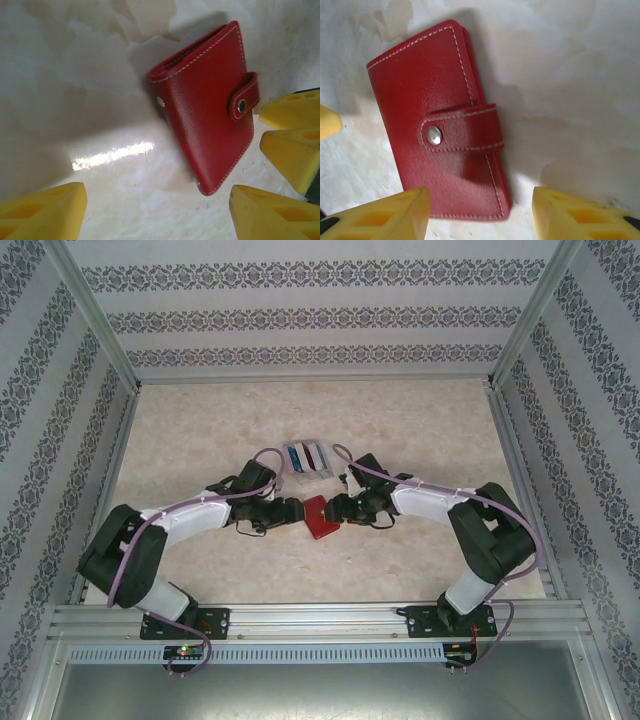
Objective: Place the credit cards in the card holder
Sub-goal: Rotate the storage box at the center of the table, then pick up the card holder from the center of the table.
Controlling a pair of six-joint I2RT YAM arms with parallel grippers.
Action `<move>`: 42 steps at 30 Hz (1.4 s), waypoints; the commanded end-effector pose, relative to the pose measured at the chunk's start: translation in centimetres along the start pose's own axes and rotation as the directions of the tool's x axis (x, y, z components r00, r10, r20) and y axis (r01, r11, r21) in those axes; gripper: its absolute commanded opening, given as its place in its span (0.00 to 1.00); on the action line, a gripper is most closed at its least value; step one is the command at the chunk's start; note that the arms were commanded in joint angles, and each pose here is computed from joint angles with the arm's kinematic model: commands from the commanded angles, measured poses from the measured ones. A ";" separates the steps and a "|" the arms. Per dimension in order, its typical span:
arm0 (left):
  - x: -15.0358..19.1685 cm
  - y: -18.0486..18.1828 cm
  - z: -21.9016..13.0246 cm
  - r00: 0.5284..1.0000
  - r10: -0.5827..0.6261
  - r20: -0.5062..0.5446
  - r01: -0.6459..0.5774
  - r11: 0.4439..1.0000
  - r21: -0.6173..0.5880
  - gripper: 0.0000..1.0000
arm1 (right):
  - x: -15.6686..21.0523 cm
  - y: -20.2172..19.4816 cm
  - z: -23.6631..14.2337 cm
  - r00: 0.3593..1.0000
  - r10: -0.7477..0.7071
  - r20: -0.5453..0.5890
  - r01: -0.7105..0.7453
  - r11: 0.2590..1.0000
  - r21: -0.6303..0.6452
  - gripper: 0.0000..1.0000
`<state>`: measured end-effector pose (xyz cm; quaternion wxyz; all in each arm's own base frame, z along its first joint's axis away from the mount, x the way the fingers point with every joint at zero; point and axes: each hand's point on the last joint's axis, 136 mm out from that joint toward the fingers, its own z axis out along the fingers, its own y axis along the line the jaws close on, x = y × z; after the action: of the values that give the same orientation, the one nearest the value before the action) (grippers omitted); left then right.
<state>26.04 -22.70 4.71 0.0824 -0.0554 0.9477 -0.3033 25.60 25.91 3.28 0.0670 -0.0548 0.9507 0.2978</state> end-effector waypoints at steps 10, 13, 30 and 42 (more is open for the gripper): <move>-1.2 -1.9 2.5 1.000 -0.001 -0.028 0.003 0.997 0.077 0.44 | 1.9 2.9 2.5 1.000 0.000 -0.013 -0.002 0.991 -0.132 0.39; -1.3 -1.6 2.8 0.999 0.021 -0.041 -0.019 0.998 0.058 0.35 | 2.0 3.0 2.7 1.000 0.004 -0.017 -0.007 0.990 -0.141 0.38; -0.7 -3.9 -0.1 0.989 0.135 -0.066 -0.129 0.988 0.089 0.00 | -0.4 1.6 -3.5 0.965 -0.045 0.259 -0.003 0.984 0.179 0.48; -0.5 -6.5 -0.7 0.990 0.118 -0.073 -0.100 0.972 0.211 0.00 | -2.1 3.4 0.2 0.966 -0.025 0.259 -0.045 0.964 0.262 0.44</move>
<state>27.19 -26.14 7.96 0.0698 0.0070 0.9286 -0.3644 26.67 29.08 5.43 0.1870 -0.0161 0.9608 0.2041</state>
